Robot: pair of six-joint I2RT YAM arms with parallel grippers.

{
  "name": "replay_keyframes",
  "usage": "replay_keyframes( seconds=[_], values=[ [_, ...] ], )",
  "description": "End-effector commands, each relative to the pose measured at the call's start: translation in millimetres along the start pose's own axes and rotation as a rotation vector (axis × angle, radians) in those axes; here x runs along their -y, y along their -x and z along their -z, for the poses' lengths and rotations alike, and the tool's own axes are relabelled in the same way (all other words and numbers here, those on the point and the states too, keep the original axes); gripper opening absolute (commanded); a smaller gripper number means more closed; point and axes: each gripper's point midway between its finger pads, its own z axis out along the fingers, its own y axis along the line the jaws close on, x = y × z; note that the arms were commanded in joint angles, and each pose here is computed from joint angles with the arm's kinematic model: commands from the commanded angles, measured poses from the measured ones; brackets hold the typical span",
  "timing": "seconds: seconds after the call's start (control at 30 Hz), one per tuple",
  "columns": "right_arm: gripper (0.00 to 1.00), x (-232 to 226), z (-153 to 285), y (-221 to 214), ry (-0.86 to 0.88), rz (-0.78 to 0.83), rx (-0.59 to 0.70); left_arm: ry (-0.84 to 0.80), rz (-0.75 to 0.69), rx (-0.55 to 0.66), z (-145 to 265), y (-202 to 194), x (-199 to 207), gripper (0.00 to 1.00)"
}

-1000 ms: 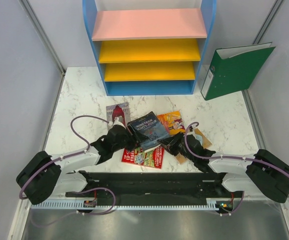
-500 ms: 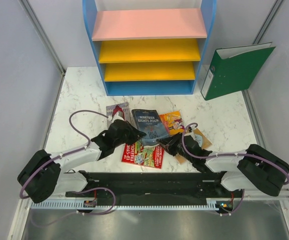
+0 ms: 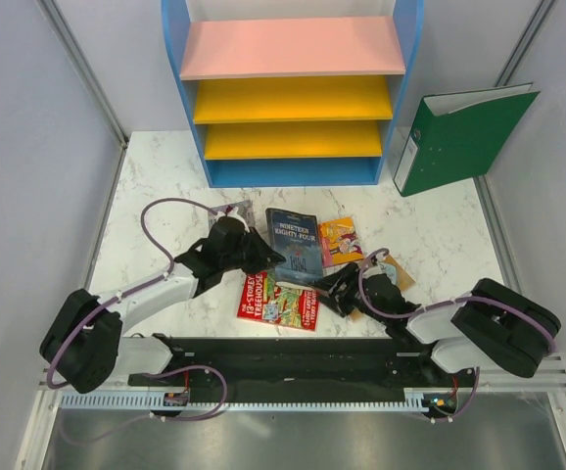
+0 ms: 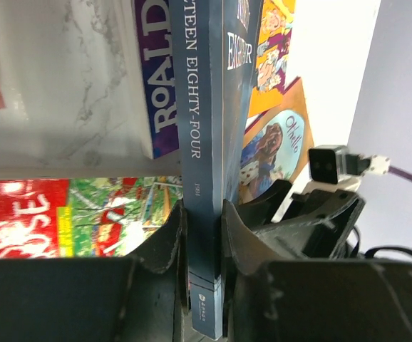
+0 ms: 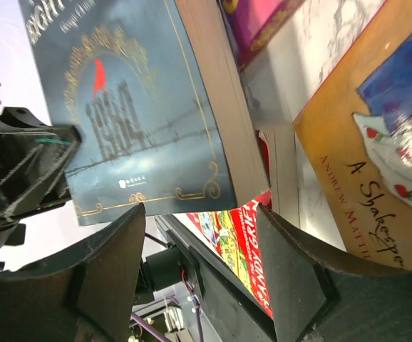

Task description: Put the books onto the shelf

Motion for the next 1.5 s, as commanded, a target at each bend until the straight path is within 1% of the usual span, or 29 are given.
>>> replay_keyframes(
  seconds=[0.0,0.03,0.1,0.17,0.2,0.33,0.43,0.57,0.6,0.7,0.73,0.8,0.83,0.87,0.9,0.93,0.97,1.03,1.07,1.1,1.13,1.17,1.2,1.23,1.3,1.47],
  values=[
    [0.7,-5.3,8.5,3.6,0.023,0.038,-0.012,-0.11,-0.131,-0.053,10.2,11.1,19.0,0.02],
    [0.7,3.2,9.4,5.9,-0.013,0.05,-0.004,-0.117,-0.137,-0.075,10.7,9.4,18.2,0.02],
    [0.7,3.7,10.9,11.7,-0.026,0.063,0.023,-0.093,-0.147,-0.097,10.2,8.7,7.5,0.02],
    [0.7,3.0,14.5,14.6,-0.04,0.093,0.031,-0.097,-0.157,-0.114,10.1,6.4,5.9,0.02],
    [0.71,3.2,14.9,19.4,-0.046,0.103,0.056,-0.107,-0.175,-0.121,10.1,6.4,6.9,0.02],
    [0.73,2.7,18.5,34.2,-0.072,0.161,0.128,-0.152,-0.199,-0.215,7.5,-7.1,11.1,0.02],
    [0.73,9.0,18.6,42.3,-0.097,0.192,0.168,-0.152,-0.193,-0.26,2.9,-14.9,6.0,0.02],
    [0.68,10.9,13.3,45.0,-0.111,0.226,0.173,-0.152,-0.193,-0.296,0.0,-22.1,1.0,0.02],
    [0.68,10.1,10.2,45.5,-0.111,0.232,0.174,-0.157,-0.194,-0.307,0.2,-24.2,0.9,0.03],
    [0.67,12.0,4.4,46.9,-0.111,0.24,0.18,-0.175,-0.208,-0.327,1.0,-26.7,2.9,0.11],
    [0.66,12.2,3.2,46.4,-0.108,0.241,0.18,-0.178,-0.207,-0.335,1.2,-28.0,2.8,0.16],
    [0.66,9.5,-0.8,45.9,-0.085,0.232,0.178,-0.188,-0.218,-0.348,1.6,-30.5,3.9,0.2],
    [0.65,6.6,-2.4,44.4,-0.069,0.229,0.171,-0.191,-0.22,-0.352,1.9,-31.4,4.3,0.22],
    [0.64,4.5,-4.0,43.2,-0.056,0.223,0.166,-0.196,-0.23,-0.355,2.4,-32.7,5.5,0.27],
    [0.62,3.4,-6.7,40.4,-0.041,0.218,0.152,-0.205,-0.235,-0.363,3.3,-34.4,7.2,0.29],
    [0.48,0.9,-8.1,39.5,-0.027,0.21,0.148,-0.209,-0.237,-0.367,3.5,-35.2,8.0,0.31],
    [0.39,6.7,-10.7,37.6,-0.038,0.203,0.138,-0.214,-0.245,-0.374,3.1,-37.0,9.5,0.31],
    [0.24,-1.2,-13.7,34.4,0.006,0.184,0.125,-0.223,-0.253,-0.383,3.3,-39.1,11.7,0.32],
    [0.23,3.6,-16.7,32.4,-0.002,0.179,0.114,-0.229,-0.261,-0.385,2.4,-39.2,14.2,0.32],
    [0.21,-4.4,-18.1,30.0,0.036,0.175,0.102,-0.231,-0.261,-0.389,2.0,-39.5,14.7,0.32],
    [0.11,-6.7,-19.1,28.2,0.051,0.165,0.094,-0.237,-0.265,-0.39,2.0,-39.1,17.0,0.32],
    [0.06,-2.4,-20.9,26.9,0.046,0.154,0.088,-0.236,-0.264,-0.391,1.2,-38.7,17.4,0.32],
    [0.02,-9.1,-19.1,26.6,0.085,0.144,0.089,-0.237,-0.264,-0.392,1.5,-38.5,18.2,0.32],
    [0.0,-10.0,-18.1,26.5,0.097,0.136,0.092,-0.236,-0.265,-0.393,1.4,-38.2,18.4,0.33],
    [0.0,-13.1,-14.0,28.7,0.129,0.101,0.107,-0.226,-0.264,-0.397,2.5,-38.6,17.3,0.34],
    [0.0,-21.1,-12.1,35.0,0.153,0.08,0.14,-0.188,-0.273,-0.383,9.7,-37.5,12.2,0.41]
  ],
)
